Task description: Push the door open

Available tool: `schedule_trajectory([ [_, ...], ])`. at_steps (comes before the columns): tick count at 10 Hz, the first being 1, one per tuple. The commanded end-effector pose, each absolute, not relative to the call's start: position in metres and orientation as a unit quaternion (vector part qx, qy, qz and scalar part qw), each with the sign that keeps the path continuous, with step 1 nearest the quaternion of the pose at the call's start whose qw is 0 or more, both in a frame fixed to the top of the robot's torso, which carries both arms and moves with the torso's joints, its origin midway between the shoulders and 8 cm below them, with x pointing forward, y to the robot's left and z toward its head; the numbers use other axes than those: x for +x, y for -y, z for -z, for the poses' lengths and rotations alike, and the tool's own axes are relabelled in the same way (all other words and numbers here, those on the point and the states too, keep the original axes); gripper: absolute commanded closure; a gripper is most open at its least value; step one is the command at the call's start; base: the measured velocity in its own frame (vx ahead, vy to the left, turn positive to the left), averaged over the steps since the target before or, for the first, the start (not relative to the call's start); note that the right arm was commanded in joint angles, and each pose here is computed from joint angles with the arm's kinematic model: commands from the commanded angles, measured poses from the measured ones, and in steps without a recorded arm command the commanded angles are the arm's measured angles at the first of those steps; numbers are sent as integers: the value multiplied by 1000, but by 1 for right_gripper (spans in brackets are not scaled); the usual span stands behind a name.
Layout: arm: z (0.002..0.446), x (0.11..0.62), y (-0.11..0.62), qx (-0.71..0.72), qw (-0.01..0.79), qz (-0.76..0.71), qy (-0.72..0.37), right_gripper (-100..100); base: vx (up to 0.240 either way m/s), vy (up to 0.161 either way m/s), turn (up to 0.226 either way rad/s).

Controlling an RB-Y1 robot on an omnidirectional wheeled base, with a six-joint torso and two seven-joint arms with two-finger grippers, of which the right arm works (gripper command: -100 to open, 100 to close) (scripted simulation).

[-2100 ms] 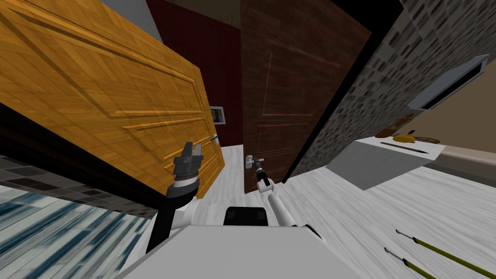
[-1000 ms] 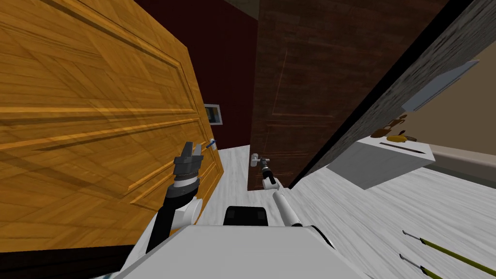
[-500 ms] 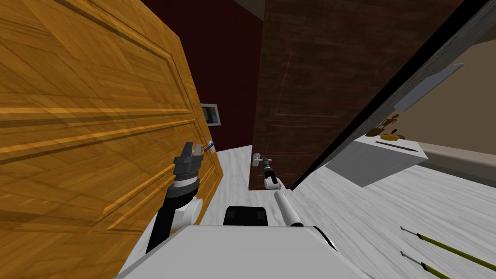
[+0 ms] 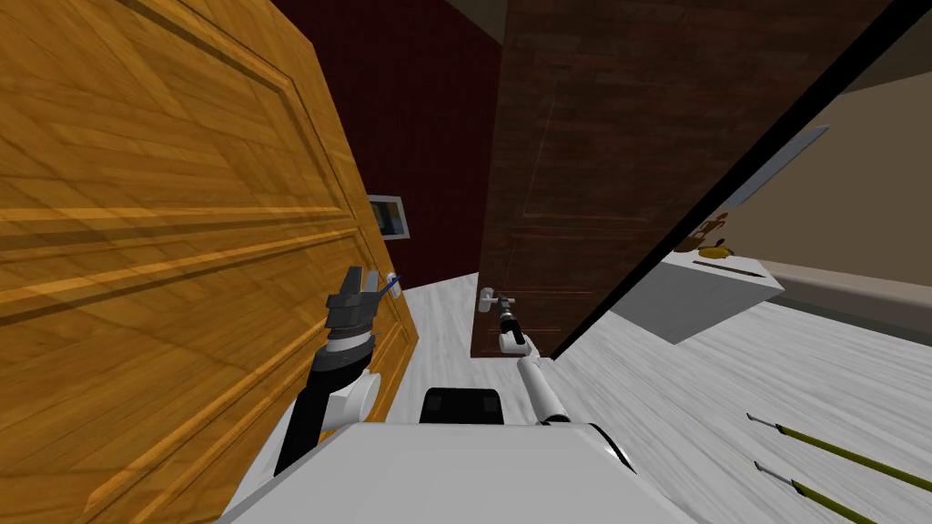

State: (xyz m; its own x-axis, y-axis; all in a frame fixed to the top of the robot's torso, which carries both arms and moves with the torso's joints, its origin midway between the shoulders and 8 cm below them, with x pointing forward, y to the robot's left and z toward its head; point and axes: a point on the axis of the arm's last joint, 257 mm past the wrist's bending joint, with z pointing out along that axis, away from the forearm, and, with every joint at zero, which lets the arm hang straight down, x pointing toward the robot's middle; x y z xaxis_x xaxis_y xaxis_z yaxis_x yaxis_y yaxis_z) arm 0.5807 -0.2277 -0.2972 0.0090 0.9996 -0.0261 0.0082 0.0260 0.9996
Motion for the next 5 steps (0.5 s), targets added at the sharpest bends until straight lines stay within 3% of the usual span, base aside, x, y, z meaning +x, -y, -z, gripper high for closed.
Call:
schedule_trajectory([
  [1, 291, 582, 236, 502, 514, -487, -496, 100, 158, 142, -91],
  [3, 292, 582, 240, 509, 514, -486, -490, 100, 169, 149, -88],
  [5, 294, 581, 246, 513, 516, -482, -488, 100, 96, 70, -51],
])
